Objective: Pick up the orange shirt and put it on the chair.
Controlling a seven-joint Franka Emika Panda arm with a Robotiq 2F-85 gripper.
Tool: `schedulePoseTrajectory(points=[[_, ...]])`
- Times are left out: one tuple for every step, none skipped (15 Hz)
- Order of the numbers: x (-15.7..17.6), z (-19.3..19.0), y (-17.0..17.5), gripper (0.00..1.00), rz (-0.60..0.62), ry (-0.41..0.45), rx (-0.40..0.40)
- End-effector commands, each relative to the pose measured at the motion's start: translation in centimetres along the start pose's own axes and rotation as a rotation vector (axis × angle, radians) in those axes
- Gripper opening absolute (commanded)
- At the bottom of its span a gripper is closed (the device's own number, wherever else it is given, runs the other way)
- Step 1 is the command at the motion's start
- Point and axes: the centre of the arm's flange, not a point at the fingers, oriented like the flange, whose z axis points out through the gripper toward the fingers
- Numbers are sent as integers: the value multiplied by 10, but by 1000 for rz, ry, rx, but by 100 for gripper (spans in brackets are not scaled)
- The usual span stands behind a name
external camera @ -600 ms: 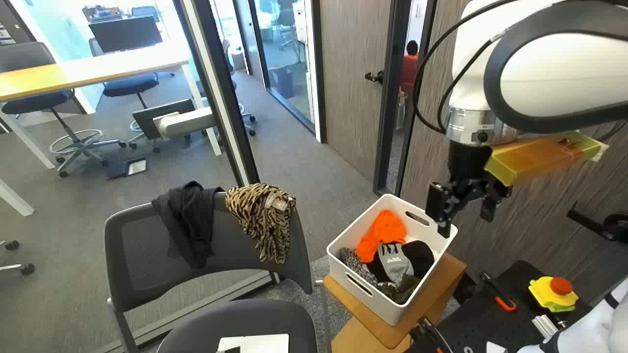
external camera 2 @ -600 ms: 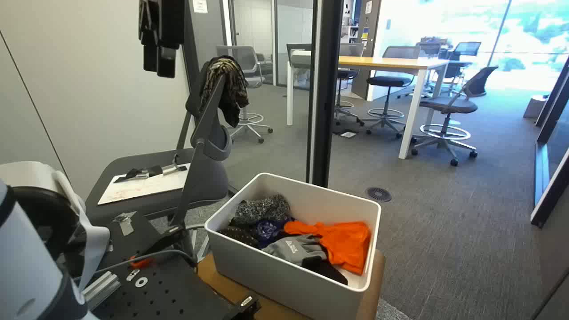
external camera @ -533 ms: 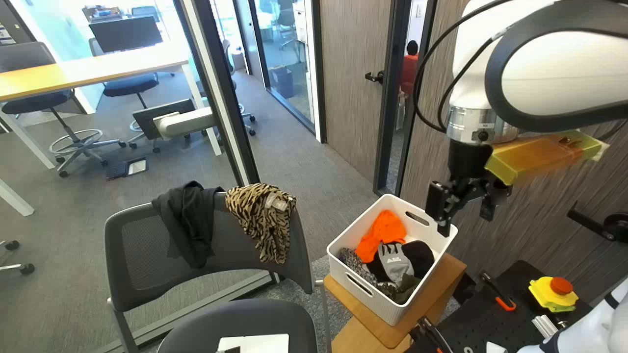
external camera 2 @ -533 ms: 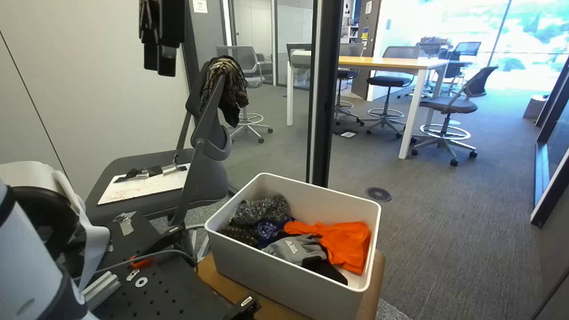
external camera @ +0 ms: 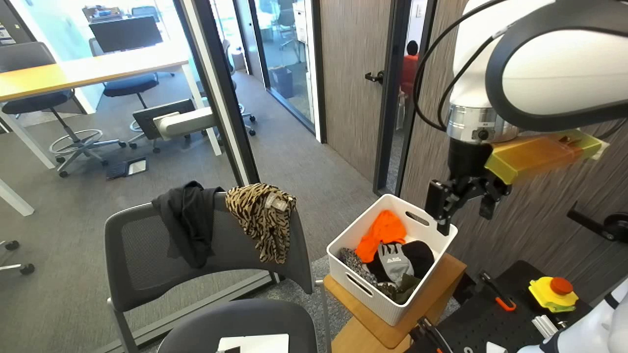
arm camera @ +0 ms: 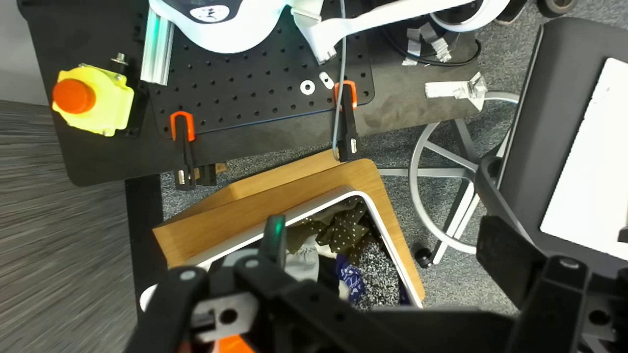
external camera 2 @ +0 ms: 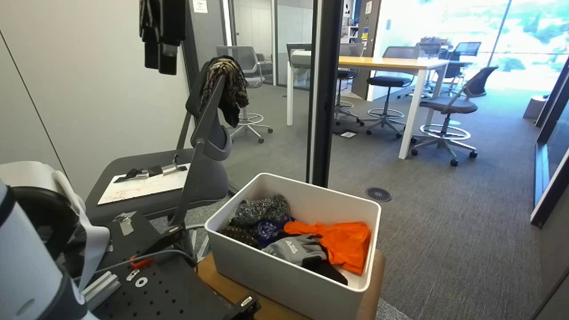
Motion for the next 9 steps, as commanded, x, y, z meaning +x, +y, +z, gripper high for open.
schedulePoseTrajectory(points=[[23,9,3,100,-19,75,-22],[30,11,4,100,-40,92,-25],[48,17,5,100,-69,101,-25],[58,21,6,100,-94,114,-32],[71,28,6,100,-107,116,-38],[79,34,7,100,-122,118,-38],[92,42,7,100,-138,111,-28],[103,50,7,100,-150,109,-24],[116,58,8,100,-148,103,-16]])
